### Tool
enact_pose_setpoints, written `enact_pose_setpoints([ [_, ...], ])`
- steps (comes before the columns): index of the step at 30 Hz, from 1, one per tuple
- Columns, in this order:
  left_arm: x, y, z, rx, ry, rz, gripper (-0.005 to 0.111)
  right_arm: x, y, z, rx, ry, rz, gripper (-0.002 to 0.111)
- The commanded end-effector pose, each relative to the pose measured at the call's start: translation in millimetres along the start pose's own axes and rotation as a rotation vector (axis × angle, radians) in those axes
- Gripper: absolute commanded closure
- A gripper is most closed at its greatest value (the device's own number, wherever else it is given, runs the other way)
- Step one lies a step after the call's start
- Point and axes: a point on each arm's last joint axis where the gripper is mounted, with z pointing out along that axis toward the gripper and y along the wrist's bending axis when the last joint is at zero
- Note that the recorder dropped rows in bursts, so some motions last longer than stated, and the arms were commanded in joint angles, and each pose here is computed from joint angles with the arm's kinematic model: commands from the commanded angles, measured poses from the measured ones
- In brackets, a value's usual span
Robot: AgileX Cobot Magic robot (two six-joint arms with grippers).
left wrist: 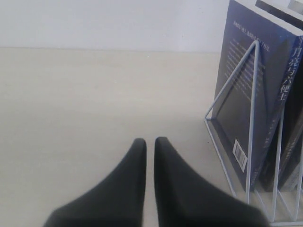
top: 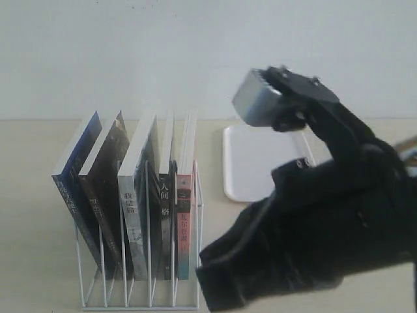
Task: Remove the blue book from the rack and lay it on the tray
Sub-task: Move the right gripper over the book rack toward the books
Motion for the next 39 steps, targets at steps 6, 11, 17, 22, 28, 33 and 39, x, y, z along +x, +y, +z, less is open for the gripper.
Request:
enact_pose_setpoints([
  [6, 0.6, 0.4, 0.1, -0.005, -0.004, -0.007, 0.101, -52.0, -13.3, 18.1, 0.298, -0.061, 0.050, 0.109],
  [11, 0.6, 0.4, 0.1, -0.005, -0.004, -0.007, 0.101, -55.7, -7.6, 44.1, 0.323, -0.044, -0.015, 0.109],
  [17, 0.6, 0.4, 0.1, -0.005, -0.004, -0.007, 0.101, -83.0, -3.3, 29.1, 0.556, -0.181, -0.081, 0.109],
  [22, 0.6, 0.4, 0.1, -0.005, -0.004, -0.007, 0.101, -114.0, 3.4, 41.8, 0.592, -0.200, -0.026, 0.108],
  [28, 0.6, 0.4, 0.1, -0.005, -0.004, -0.007, 0.101, -123.3, 0.6, 65.4, 0.626, -0.168, 0.033, 0.084],
  [33, 0.6, 0.4, 0.1, -0.005, -0.004, -0.007, 0.101, -127.0, -7.6, 76.3, 0.614, -0.207, 0.127, 0.060],
  [39, 0.6, 0.4, 0.1, -0.005, -0.004, -0.007, 0.101, -130.2, -29.8, 75.6, 0.630, -0.192, 0.222, 0.064],
])
